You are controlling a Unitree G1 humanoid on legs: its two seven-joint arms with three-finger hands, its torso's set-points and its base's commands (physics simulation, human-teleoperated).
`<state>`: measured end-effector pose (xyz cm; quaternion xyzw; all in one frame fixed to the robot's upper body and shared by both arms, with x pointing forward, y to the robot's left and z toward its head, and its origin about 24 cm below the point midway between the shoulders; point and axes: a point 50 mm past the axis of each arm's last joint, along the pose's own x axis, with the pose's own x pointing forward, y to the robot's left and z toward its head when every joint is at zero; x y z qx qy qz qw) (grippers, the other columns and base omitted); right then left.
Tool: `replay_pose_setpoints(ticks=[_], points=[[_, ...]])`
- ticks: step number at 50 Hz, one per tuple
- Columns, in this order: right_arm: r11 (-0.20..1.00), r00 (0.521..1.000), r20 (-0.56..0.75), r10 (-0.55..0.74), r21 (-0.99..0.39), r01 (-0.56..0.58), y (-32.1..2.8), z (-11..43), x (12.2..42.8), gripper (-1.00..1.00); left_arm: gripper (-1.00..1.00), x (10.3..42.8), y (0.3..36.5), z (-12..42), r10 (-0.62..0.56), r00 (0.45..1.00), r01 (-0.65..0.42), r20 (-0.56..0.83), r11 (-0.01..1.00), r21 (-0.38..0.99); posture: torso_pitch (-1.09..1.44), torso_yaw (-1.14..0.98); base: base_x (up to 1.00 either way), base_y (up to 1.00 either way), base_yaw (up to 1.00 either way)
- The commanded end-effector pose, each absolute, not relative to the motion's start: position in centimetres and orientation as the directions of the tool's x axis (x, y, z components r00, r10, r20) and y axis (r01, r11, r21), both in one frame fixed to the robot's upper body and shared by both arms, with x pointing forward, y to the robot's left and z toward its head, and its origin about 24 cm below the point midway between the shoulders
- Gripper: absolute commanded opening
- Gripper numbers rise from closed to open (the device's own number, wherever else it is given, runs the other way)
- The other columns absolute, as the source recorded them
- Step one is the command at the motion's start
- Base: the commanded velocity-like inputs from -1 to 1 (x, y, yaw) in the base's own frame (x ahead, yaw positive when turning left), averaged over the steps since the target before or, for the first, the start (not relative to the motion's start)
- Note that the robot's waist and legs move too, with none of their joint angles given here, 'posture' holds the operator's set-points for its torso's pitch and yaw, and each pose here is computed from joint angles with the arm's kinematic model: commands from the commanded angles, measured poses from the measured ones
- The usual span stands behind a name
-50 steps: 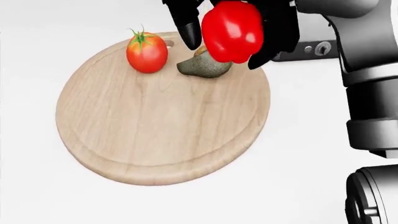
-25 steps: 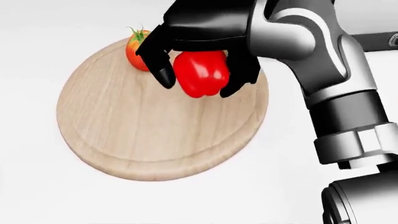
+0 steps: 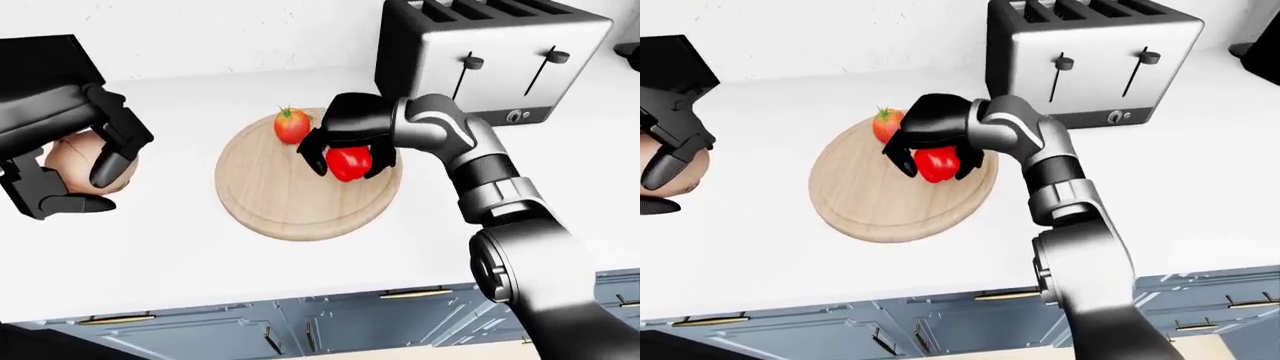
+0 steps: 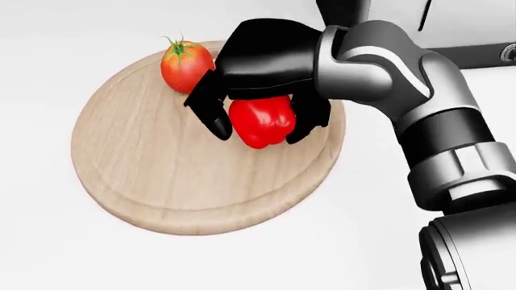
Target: Place the avocado, onion, tomato and bell pepper on the cutting board.
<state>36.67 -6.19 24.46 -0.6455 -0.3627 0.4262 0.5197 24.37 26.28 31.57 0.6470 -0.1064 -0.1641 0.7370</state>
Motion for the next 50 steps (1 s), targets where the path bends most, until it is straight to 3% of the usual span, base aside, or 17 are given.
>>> replay_pose_setpoints(ticks=[1,8,9,10,12,16,19,21,25,30,43,50], points=[[-0.132,0.360,-0.084,0.929,-0.985,0.110,-6.0,27.2,36.2,-0.97,-1.00,23.7,26.3,33.0,-0.370,0.929,0.026,0.013,0.101,0.995,0.00,0.00,0.00,0.00,0.00],[-0.158,0.365,-0.117,0.924,-0.984,0.087,-6.2,26.6,36.2,-0.93,-1.00,23.7,26.3,33.0,-0.371,0.928,0.025,0.014,0.101,0.995,0.00,0.00,0.00,0.00,0.00],[-0.182,0.377,-0.140,0.916,-0.980,0.079,-6.4,26.3,36.3,-0.84,-1.00,23.7,26.3,32.9,-0.373,0.928,0.026,0.014,0.100,0.995,0.00,0.00,0.00,0.00,0.00],[-0.176,0.376,-0.140,0.916,-0.982,0.064,-6.3,26.2,36.2,-0.51,-1.00,23.7,26.3,32.8,-0.373,0.928,0.028,0.012,0.101,0.994,0.00,0.00,0.00,0.00,0.00],[-0.184,0.376,-0.146,0.915,-0.981,0.067,-6.3,26.1,36.2,-0.29,-1.00,23.7,26.3,32.9,-0.371,0.929,0.029,0.011,0.101,0.995,0.00,0.00,0.00,0.00,0.00],[-0.196,0.383,-0.158,0.910,-0.979,0.063,-6.4,25.9,36.3,-0.06,-1.00,23.7,26.3,32.8,-0.370,0.929,0.030,0.010,0.102,0.994,0.00,0.00,0.00,0.00,0.00],[-0.200,0.386,-0.163,0.908,-0.978,0.058,-6.4,25.9,36.3,0.26,-1.00,23.7,26.4,32.9,-0.370,0.929,0.027,0.012,0.102,0.994,0.00,0.00,0.00,0.00,0.00],[-0.209,0.388,-0.171,0.905,-0.976,0.056,-6.4,25.8,36.3,0.29,-1.00,23.7,26.4,33.0,-0.369,0.929,0.025,0.014,0.101,0.995,0.00,0.00,0.00,0.00,0.00],[-0.217,0.392,-0.183,0.901,-0.975,0.045,-6.5,25.8,36.3,0.53,-1.00,23.7,26.4,33.0,-0.369,0.929,0.026,0.014,0.102,0.994,0.00,0.00,0.00,0.00,0.00],[-0.227,0.397,-0.190,0.898,-0.973,0.049,-6.8,26.5,36.3,1.00,-1.00,23.7,26.4,33.1,-0.369,0.929,0.024,0.015,0.101,0.995,0.00,0.00,0.00,0.00,0.00],[-0.305,0.410,-0.243,0.879,-0.948,0.092,-7.1,30.5,35.5,1.00,-1.00,23.7,26.4,33.6,-0.370,0.929,0.016,0.023,0.100,0.995,0.00,0.00,0.00,0.00,0.00],[-0.271,0.418,-0.206,0.885,-0.957,0.102,-7.6,32.7,34.5,1.00,-1.00,23.7,26.2,33.7,-0.375,0.927,0.014,0.024,0.099,0.995,0.00,0.00,0.00,0.00,0.00]])
